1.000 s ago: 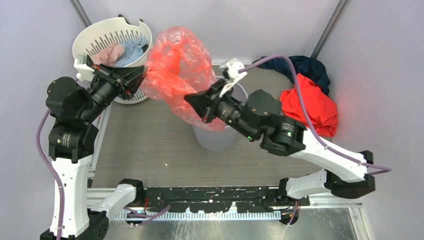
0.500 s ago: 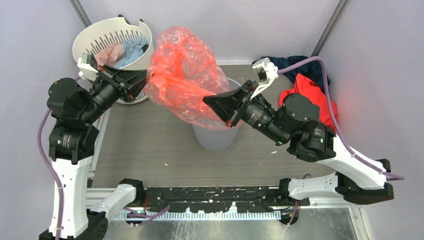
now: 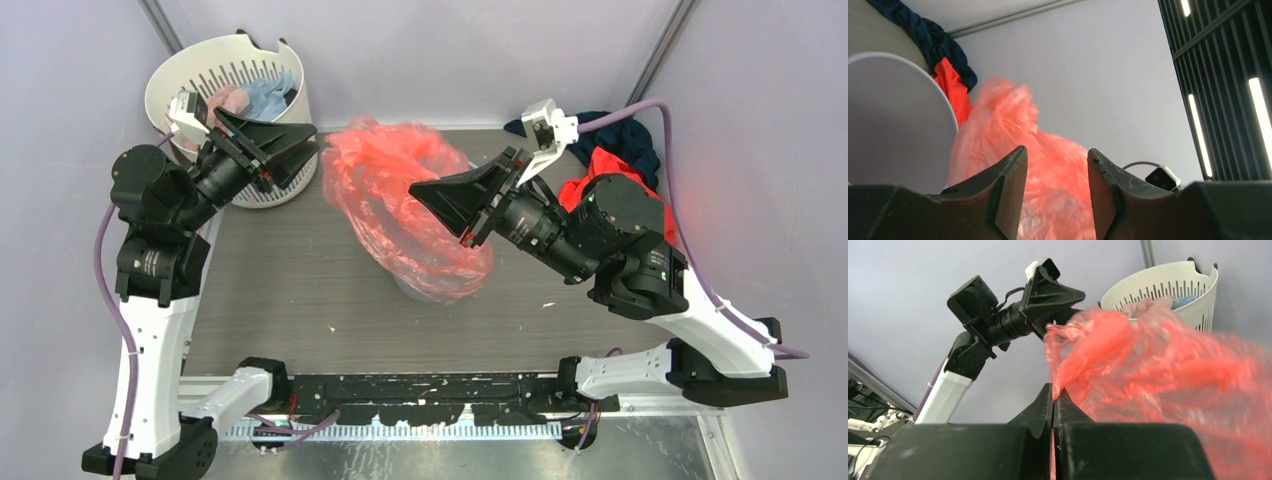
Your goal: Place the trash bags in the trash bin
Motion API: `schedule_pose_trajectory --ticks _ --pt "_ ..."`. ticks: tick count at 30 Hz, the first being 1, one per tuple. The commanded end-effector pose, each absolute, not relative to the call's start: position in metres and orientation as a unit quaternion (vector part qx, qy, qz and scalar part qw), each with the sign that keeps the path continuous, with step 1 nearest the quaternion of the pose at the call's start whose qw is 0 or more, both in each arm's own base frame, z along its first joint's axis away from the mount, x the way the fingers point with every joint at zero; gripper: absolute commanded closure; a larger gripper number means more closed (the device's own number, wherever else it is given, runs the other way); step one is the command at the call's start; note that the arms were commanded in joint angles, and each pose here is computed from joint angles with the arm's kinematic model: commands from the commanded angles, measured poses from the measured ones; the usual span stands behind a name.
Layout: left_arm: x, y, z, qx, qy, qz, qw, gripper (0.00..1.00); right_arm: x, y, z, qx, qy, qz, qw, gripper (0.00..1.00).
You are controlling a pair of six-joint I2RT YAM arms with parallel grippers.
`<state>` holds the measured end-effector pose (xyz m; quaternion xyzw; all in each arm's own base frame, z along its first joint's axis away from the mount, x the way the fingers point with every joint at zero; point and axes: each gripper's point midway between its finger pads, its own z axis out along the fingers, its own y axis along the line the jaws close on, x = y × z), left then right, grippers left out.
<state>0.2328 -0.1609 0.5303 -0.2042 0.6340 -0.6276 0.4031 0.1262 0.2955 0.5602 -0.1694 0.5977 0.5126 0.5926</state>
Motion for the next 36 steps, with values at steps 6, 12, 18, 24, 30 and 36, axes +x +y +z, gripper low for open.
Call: schedule_pose_trajectory --ticks 6,12,18,24,30,36 --pt "0.178 -0.171 0.563 -0.056 0.569 -0.689 0.446 0.52 0.132 0.3 0.596 -0.168 0.576 0.508 0.618 0.99" --pt "0.17 -0.172 0.559 -0.038 0.571 -0.682 0.455 0.47 0.136 0.31 0.596 -0.172 0.582 0.5 0.618 0.99" --pt "0.166 -0.176 0.547 -0.023 0.592 -0.667 0.452 0.45 0.141 0.324 0.593 -0.178 0.588 0.491 0.617 0.99" --pt "0.15 -0.175 0.532 -0.002 0.628 -0.624 0.464 0.46 0.143 0.328 0.596 -0.184 0.589 0.487 0.618 0.99" --pt "0.126 -0.164 0.528 0.012 0.652 -0.575 0.493 0.47 0.141 0.322 0.599 -0.182 0.59 0.486 0.618 0.99" --pt "0.118 -0.163 0.522 0.019 0.66 -0.57 0.489 0.48 0.141 0.319 0.6 -0.183 0.59 0.484 0.619 0.99"
